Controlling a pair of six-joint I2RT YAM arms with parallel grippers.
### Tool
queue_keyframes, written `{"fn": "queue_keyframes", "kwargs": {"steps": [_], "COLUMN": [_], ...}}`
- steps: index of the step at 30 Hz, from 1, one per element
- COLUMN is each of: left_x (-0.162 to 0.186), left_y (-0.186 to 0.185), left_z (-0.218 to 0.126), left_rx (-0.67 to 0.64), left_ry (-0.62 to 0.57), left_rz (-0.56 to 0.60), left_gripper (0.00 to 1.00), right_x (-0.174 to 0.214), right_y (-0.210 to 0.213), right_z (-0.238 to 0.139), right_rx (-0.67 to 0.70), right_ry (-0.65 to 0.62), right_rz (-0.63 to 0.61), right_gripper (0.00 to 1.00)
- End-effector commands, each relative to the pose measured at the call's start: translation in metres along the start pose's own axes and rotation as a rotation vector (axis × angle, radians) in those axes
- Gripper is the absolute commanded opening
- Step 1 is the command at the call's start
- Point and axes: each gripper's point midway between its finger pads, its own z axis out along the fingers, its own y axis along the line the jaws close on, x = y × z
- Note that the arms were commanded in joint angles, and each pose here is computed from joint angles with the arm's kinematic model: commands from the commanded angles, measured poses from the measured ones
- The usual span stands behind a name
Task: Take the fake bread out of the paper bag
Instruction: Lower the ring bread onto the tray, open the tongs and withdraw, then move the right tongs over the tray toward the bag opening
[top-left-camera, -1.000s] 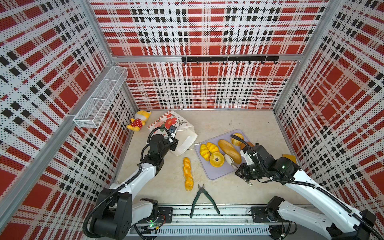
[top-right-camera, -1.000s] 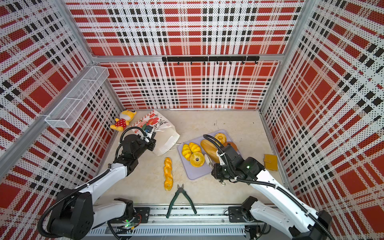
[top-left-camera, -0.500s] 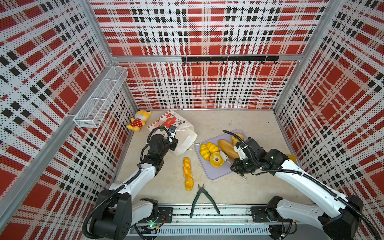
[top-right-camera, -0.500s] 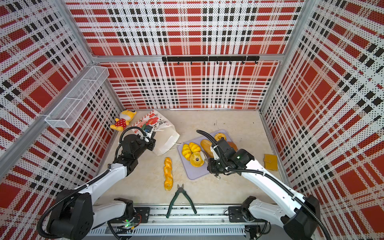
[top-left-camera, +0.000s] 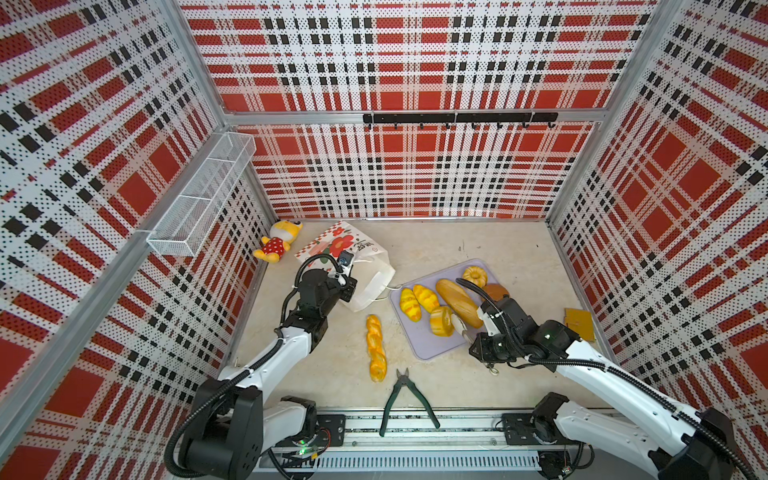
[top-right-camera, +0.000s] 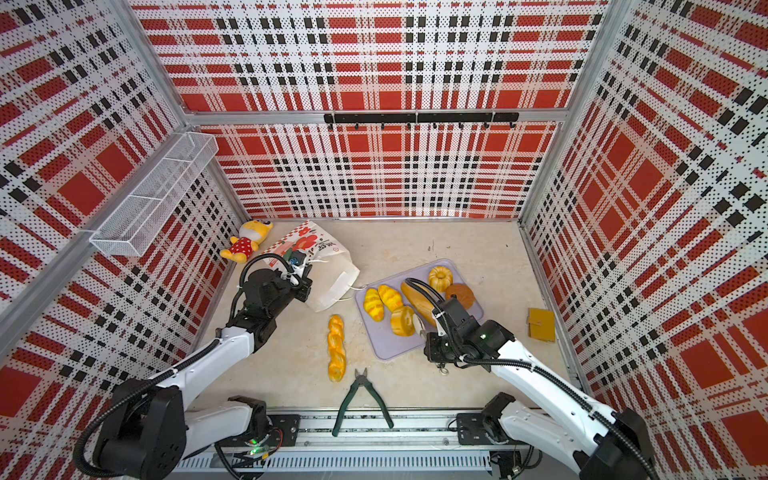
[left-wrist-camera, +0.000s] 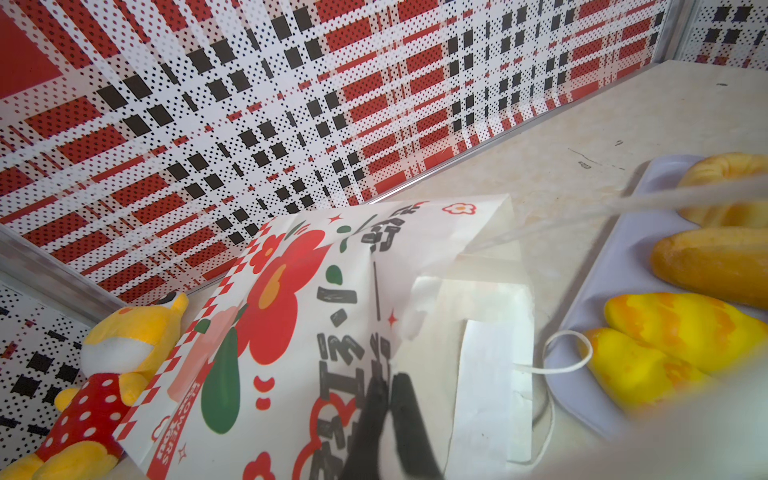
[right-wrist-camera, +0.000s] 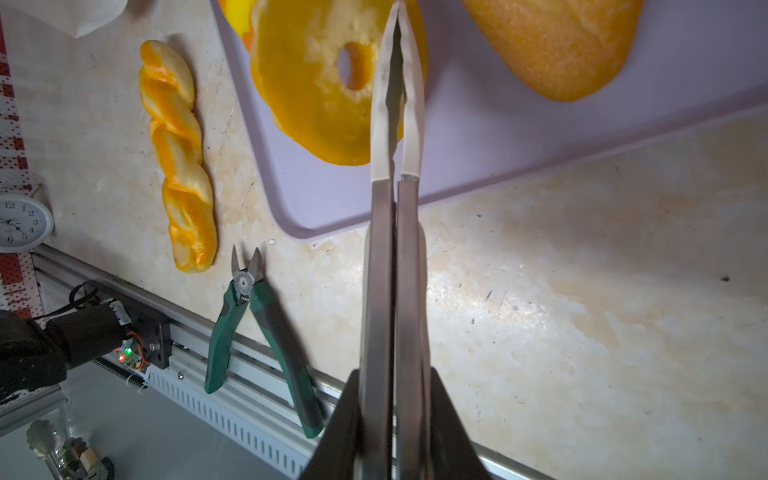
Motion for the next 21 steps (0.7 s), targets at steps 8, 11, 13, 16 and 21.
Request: {"fn": "queue_keyframes", "kwargs": {"steps": [8, 11, 13, 16, 21], "left_x": [-0.011, -0.012, -0.011, -0.009, -0.01], "left_y": [-0.002, -0.002, -0.003, -0.004, -0.003], "left_z": [-0.002, -0.003, -0.004, -0.004, -0.005], "left_rx": [0.009, 0.01, 0.013, 0.014, 0.009], "left_ry": [-0.019, -0.02, -0.018, -0.013, -0.015], "left_rz": [-0.001, -0.001, -0.003, 0.0, 0.004], "left_gripper": [0.0, 0.0, 0.0, 0.0, 0.0], "right_x": [0.019, 0.019, 0.019, 0.019, 0.014], "right_y": [0.002, 0.0, -0.005, -0.013, -0.007], "right_z": [0.023, 0.024, 0.02, 0.008, -0.016], "right_rx": [-0.115, -0.11, -0.074, -0.015, -0.004], "right_ry": [0.011, 0.008, 0.009, 0.001, -0.014], "right_rz": [0.091, 0.096, 0.092, 0.079, 0.049], "right_gripper": [0.0, 0.0, 0.0, 0.0, 0.0]}}
